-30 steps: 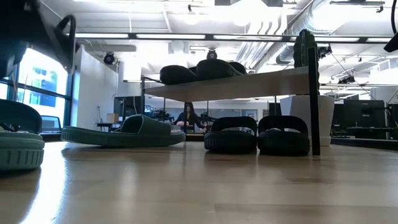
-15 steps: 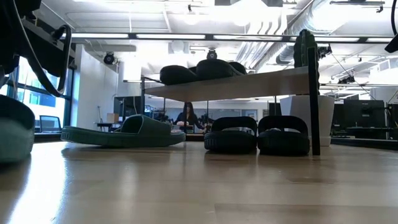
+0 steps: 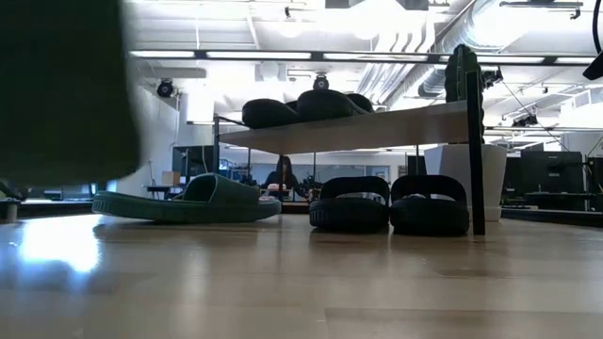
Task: Pick and place slides into the shelf
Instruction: Put the green slide under the shelf
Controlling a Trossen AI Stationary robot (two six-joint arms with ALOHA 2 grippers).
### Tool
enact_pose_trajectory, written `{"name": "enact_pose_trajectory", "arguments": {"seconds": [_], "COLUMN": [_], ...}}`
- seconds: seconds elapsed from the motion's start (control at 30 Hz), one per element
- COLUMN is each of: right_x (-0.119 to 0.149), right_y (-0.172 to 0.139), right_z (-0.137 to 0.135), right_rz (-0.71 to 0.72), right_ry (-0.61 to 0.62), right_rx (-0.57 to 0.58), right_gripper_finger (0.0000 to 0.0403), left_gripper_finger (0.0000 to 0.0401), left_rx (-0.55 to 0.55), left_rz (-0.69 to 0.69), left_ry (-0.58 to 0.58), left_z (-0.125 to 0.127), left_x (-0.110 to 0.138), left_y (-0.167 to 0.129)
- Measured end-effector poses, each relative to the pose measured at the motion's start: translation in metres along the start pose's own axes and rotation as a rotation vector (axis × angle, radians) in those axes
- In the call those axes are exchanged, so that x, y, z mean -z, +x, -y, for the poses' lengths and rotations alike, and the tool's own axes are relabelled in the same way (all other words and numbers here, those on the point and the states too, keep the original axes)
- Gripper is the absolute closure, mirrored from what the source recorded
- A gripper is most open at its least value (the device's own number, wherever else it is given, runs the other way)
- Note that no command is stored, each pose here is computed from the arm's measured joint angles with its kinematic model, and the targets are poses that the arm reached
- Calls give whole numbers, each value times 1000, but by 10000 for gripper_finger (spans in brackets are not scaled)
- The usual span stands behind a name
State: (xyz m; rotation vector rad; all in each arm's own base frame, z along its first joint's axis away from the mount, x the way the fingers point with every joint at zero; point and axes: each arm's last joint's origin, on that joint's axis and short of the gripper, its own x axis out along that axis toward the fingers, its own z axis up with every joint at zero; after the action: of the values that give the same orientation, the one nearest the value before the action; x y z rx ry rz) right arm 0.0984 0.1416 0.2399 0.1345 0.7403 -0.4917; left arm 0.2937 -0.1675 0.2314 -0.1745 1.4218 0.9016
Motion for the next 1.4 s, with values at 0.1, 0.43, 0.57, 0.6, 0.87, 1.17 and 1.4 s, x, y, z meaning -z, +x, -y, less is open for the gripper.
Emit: {"name": "enact_pose_trajectory", "arguments": {"seconds": [0.1,0.43,0.57,0.6,0.87,1.17,1.4], "right_x": [0,0,0,0,-1,-3,-9], "right_y": [0,0,0,0,0,2,9], "right_z": [0,0,0,0,0,0,1], "right_rz": [0,0,4,10,45,44,33], "right_ry": [-1,-4,-4,-3,10,54,87], "right_rx": [1,3,3,3,-2,7,47], "right_gripper_finger": [402,402,402,402,402,402,402], "left_gripper_finger": [398,399,399,399,400,401,401], "left_rx": [73,161,200,216,278,490,489], "left_rz": [137,588,645,640,542,599,521], "left_ry": [59,399,464,482,597,737,643], "left_z": [-4,-27,-43,-46,-55,-28,-49], "left_x": [-12,-33,-43,-46,-67,-64,-57], "left_y": [-31,-124,-146,-149,-141,-102,-17]}}
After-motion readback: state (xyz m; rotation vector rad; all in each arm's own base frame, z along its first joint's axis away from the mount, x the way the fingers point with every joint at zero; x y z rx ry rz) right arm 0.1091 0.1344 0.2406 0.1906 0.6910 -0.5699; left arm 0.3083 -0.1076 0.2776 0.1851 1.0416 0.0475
